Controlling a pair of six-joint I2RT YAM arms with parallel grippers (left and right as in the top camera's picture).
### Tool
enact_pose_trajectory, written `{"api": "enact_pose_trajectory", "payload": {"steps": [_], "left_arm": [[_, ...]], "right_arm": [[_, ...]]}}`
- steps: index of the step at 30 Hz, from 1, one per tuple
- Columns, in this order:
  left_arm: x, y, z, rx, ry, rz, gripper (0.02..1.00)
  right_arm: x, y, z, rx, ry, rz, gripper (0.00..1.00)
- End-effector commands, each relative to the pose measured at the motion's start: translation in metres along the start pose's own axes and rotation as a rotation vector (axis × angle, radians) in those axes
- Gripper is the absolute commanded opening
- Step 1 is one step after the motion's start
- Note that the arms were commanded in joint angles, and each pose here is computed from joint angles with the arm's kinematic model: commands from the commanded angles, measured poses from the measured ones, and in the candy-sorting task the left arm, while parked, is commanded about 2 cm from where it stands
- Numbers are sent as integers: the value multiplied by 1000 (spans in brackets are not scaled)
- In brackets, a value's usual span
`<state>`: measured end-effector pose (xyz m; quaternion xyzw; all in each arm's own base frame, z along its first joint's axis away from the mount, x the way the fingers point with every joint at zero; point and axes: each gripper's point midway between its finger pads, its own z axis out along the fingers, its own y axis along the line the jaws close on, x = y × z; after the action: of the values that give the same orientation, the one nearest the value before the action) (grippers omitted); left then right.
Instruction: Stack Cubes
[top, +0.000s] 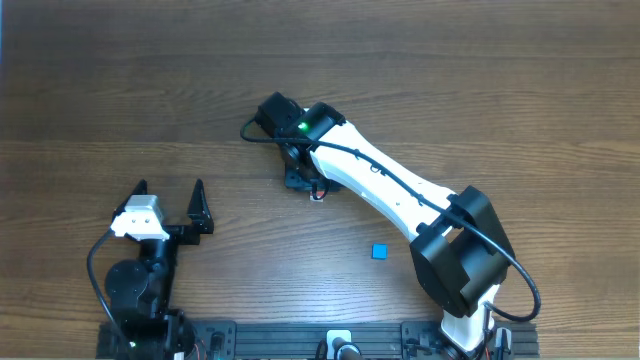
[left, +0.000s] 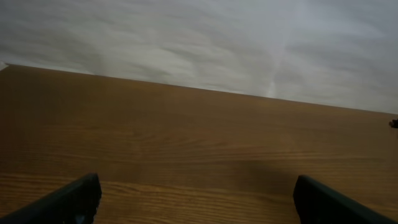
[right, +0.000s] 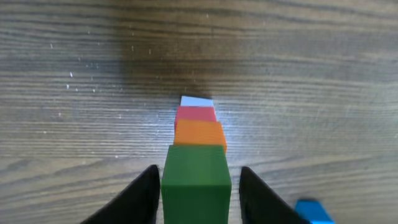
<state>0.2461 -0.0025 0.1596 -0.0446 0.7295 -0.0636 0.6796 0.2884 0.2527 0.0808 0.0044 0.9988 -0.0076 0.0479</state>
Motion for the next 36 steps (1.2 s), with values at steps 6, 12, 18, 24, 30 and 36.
{"api": "enact_pose_trajectory", "payload": {"steps": [6,12,18,24,30,36], "left_arm": [[1,0,0,2,0,14,998],[1,0,0,2,0,14,1000],[1,0,0,2,0,14,1000],[1,0,0,2,0,14,1000],[1,0,0,2,0,14,1000],[1,0,0,2,0,14,1000]], "right_arm": [[-2,-6,7,27,1,15,993],[-7,3,-4,-3,-44,-16,991],[-15,19,-73,-121,-182,-141,993],[13,-21,-130,-110,-216,-190,991],[70,-80,-100,-20,-124,-116,993],[105,-94,-38,-25,-31,-60,993]]}}
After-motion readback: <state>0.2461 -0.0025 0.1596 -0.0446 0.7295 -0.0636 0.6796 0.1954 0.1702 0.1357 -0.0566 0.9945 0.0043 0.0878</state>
